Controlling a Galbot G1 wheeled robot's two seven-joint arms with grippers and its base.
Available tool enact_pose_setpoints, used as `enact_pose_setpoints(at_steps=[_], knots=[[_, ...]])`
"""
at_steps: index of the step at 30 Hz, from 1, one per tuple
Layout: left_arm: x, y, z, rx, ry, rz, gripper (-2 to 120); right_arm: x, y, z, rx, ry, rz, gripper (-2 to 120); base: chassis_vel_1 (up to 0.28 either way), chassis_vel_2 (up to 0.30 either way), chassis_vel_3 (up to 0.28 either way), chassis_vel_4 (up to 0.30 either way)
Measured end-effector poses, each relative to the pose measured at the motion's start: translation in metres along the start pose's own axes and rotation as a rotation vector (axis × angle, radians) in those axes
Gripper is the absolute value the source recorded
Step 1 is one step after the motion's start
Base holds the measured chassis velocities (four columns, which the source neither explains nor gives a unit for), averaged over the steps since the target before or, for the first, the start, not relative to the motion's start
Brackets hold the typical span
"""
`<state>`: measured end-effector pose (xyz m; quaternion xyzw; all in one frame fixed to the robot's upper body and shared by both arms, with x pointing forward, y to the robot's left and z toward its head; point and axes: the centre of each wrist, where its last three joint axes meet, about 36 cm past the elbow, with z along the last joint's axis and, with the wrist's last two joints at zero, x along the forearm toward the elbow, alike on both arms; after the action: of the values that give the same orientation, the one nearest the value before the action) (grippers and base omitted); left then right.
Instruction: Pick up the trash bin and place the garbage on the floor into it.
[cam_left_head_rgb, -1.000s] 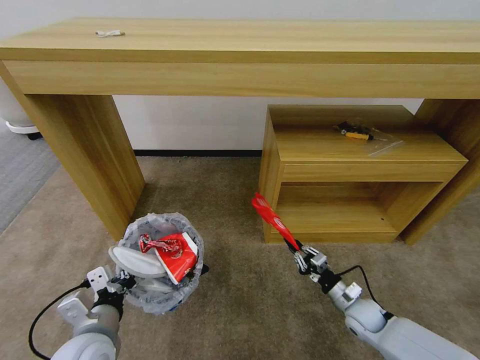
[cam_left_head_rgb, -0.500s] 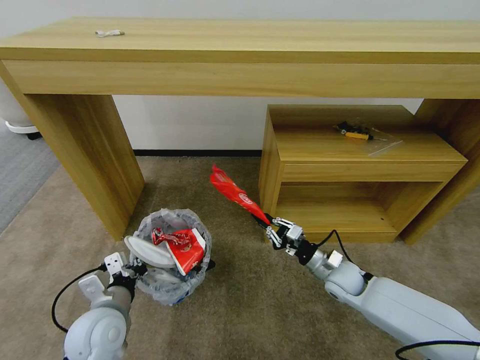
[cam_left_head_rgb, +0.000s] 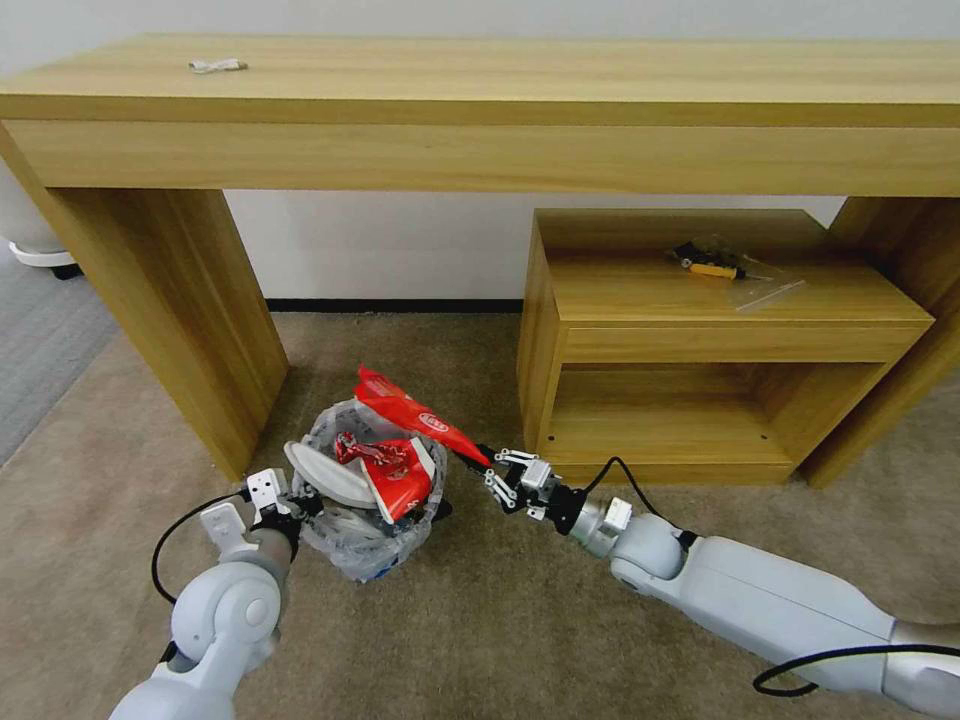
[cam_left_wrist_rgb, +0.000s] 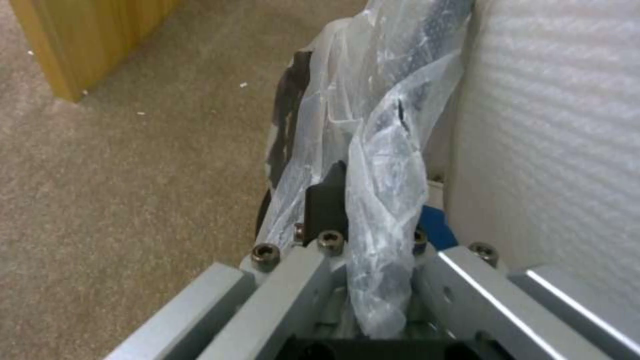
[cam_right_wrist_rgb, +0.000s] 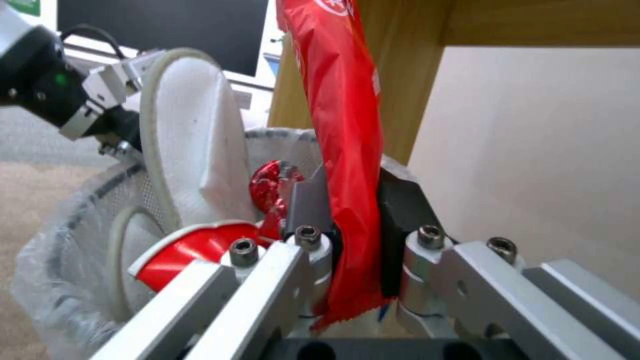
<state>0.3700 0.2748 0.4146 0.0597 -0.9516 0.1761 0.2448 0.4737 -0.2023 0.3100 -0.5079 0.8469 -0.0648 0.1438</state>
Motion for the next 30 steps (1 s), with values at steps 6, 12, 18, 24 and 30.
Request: enact_pose_setpoints(at_steps=[6,12,18,24,30], knots=[[0.007,-0.010,0.004,-0.015,0.009,0.028,0,-0.013,0.002,0.005,0.007,0.010,-0.014,8,0.000,0.000,0.000,0.000],[0.015,-0.020,0.007,-0.031,0.016,0.060,0,-0.025,0.004,0.013,0.015,0.024,-0.029,8,0.000,0.000,0.000,0.000],[0.021,-0.023,0.009,-0.041,0.020,0.073,0,-0.030,0.008,0.018,0.011,0.043,-0.026,8,0.000,0.000,0.000,0.000],[0.029,-0.024,0.008,-0.055,0.018,0.085,0,-0.029,0.014,0.031,0.012,0.086,0.007,10,0.000,0.000,0.000,0.000],[0.033,-0.026,0.008,-0.054,0.017,0.091,0,-0.025,0.021,0.039,0.007,0.109,0.019,28,0.000,0.000,0.000,0.000]])
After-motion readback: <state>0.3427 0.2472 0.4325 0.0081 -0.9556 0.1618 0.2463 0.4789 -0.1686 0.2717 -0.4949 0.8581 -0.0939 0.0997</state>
